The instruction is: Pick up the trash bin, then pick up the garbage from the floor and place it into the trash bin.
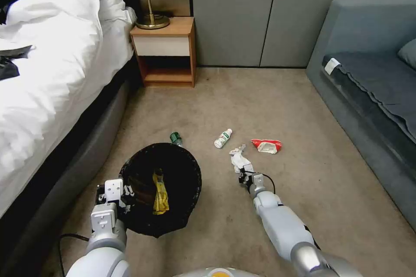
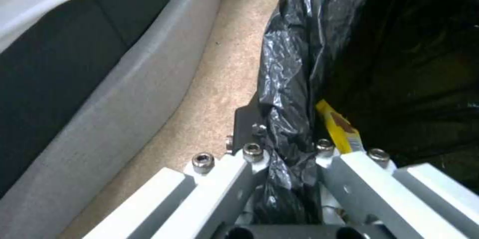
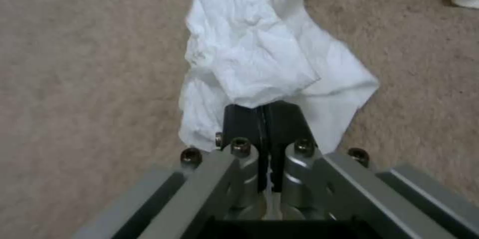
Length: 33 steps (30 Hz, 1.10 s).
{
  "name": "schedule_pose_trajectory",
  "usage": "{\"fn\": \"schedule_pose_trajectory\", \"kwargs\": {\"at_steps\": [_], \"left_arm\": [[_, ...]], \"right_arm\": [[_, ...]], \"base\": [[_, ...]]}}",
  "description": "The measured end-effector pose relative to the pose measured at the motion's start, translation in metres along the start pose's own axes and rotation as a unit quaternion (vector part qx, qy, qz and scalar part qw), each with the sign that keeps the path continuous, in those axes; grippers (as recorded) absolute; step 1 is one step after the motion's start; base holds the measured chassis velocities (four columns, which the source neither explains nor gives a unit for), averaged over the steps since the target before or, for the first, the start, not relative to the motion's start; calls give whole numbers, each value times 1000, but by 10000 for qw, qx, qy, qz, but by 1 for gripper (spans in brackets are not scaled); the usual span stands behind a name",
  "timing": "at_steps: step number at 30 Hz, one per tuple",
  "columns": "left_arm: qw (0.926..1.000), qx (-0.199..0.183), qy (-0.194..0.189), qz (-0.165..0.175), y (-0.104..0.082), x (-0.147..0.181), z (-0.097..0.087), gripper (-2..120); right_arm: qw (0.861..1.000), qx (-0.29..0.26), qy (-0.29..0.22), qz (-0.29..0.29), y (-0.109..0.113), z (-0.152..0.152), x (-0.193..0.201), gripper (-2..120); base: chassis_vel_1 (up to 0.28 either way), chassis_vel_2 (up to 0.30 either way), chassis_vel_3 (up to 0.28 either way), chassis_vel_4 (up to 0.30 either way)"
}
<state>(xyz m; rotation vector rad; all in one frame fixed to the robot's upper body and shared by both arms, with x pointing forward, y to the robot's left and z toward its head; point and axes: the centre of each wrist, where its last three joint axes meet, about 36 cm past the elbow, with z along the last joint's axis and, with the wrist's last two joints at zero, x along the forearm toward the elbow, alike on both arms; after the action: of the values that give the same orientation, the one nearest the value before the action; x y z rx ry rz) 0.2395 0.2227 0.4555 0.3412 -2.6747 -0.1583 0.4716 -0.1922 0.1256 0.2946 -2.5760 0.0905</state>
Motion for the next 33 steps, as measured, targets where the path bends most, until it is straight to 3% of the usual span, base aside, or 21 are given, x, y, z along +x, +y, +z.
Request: {"fn": "schedule_pose_trajectory", "kwargs": {"at_steps": [6,9,14,17,18,19,20,22,23,25,28,33], "left_arm": [[10000,-2,-23,37,-1,-3,-1,0],[10000,-19,-19,61,0,-7,-1,0],[10000,-36,-12,73,-1,-9,0,0],[9999,-64,12,121,-3,-12,2,0],[9999,-64,12,121,-3,-12,2,0],[9999,-77,24,135,-4,-14,3,0],[9998,-99,34,157,-5,-16,4,0],[9998,-114,38,186,-6,-18,5,0],[9998,-114,38,186,-6,-18,5,0],[9997,-127,32,214,-7,-19,4,0],[9996,-139,27,234,-8,-19,4,0],[9995,-154,31,264,-8,-19,4,0]], "right_arm": [[9989,-65,-461,-53,12,3,28,0],[9940,-57,-1081,-156,16,-16,48,0],[9873,-21,-1531,-422,18,-34,66,0],[9584,67,-2571,-1240,34,-78,121,0],[9584,67,-2571,-1240,34,-78,121,0],[9440,106,-2889,-1587,40,-90,143,0],[9169,173,-3340,-2176,51,-109,175,0],[8904,264,-3619,-2747,63,-120,202,0],[8904,264,-3619,-2747,63,-120,202,0],[8670,389,-3744,-3265,79,-121,224,0],[8558,458,-3690,-3597,94,-115,236,0],[8531,581,-3472,-3852,114,-99,235,0]], "base": [[0,0,0,0],[0,0,0,0],[0,0,0,0],[0,0,0,0],[0,0,0,0],[0,0,0,0],[0,0,0,0],[0,0,0,0],[0,0,0,0],[0,0,0,0],[0,0,0,0],[0,0,0,0]]}}
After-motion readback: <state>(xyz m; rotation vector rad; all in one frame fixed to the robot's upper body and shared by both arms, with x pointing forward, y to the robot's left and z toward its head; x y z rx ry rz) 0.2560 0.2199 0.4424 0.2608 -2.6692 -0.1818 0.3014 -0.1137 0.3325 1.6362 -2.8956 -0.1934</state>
